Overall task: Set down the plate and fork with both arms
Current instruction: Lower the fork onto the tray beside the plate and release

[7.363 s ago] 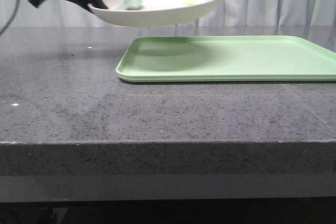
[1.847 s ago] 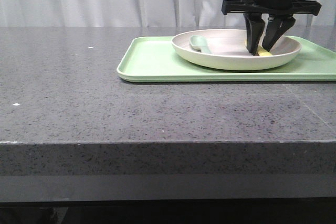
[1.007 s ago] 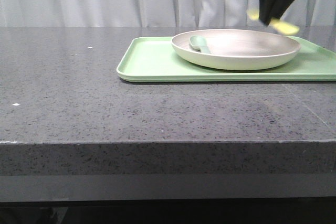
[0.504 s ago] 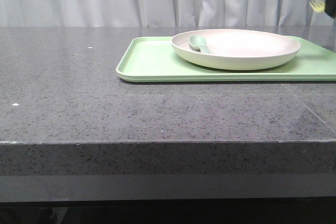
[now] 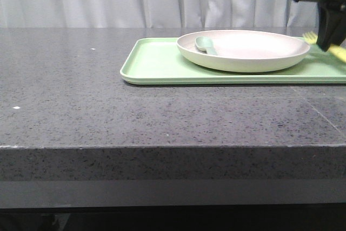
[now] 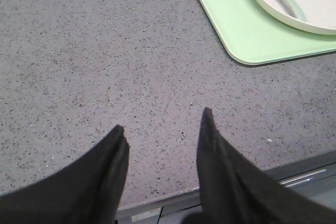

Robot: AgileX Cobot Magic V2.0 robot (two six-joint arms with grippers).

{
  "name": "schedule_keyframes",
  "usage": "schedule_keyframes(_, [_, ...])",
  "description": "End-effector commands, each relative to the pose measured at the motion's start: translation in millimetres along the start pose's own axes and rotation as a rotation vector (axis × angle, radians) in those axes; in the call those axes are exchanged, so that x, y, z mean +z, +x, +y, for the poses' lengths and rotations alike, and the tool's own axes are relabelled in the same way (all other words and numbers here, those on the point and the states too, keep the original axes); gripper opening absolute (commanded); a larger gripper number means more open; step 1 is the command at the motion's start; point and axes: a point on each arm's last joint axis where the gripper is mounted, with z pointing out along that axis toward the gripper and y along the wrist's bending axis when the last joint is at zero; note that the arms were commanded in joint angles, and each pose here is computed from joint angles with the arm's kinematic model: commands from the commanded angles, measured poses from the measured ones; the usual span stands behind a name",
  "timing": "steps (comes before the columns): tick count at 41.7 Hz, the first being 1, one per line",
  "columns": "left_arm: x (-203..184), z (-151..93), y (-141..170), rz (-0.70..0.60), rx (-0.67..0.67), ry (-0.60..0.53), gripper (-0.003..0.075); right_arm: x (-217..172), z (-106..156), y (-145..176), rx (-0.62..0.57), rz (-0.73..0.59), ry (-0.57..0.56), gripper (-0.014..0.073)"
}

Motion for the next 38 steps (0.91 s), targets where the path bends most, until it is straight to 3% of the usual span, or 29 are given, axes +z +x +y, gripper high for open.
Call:
schedule_keyframes(1, [-4.6,-1.4,-13.0,-0.09,-0.002,0.012,0.0316,-20.2,0.6,-5.6,-0.013,-0.084,-0.015,0.0123])
schedule_keyframes(6, [-4.6,-1.4,-13.0,-0.09,-0.002,0.012,0.0316,-19.6,0.1,-6.2,-0.015,-0.088,-0.009,0.0173])
schedule_keyframes(14, [-4.6,-1.4,-13.0,-0.09,-0.002,0.012,0.0316,-21.3,0.2,-5.6,-0.016,-0.087,-0.009,0.0352])
schedule_keyframes(26, [-4.7,-1.5,-13.5,-0.096,-0.002,0.013,0.0316,-73.4,12.0,6.5,-0.045,-0.159,-0.025,0.0349])
schedule_keyframes(38, [-4.7,-1.6,-14.1,-0.103,-0.002,0.014,0.0316,-140.6,52.8,63.1,-0.194,-0.289,-0.062,0.0349])
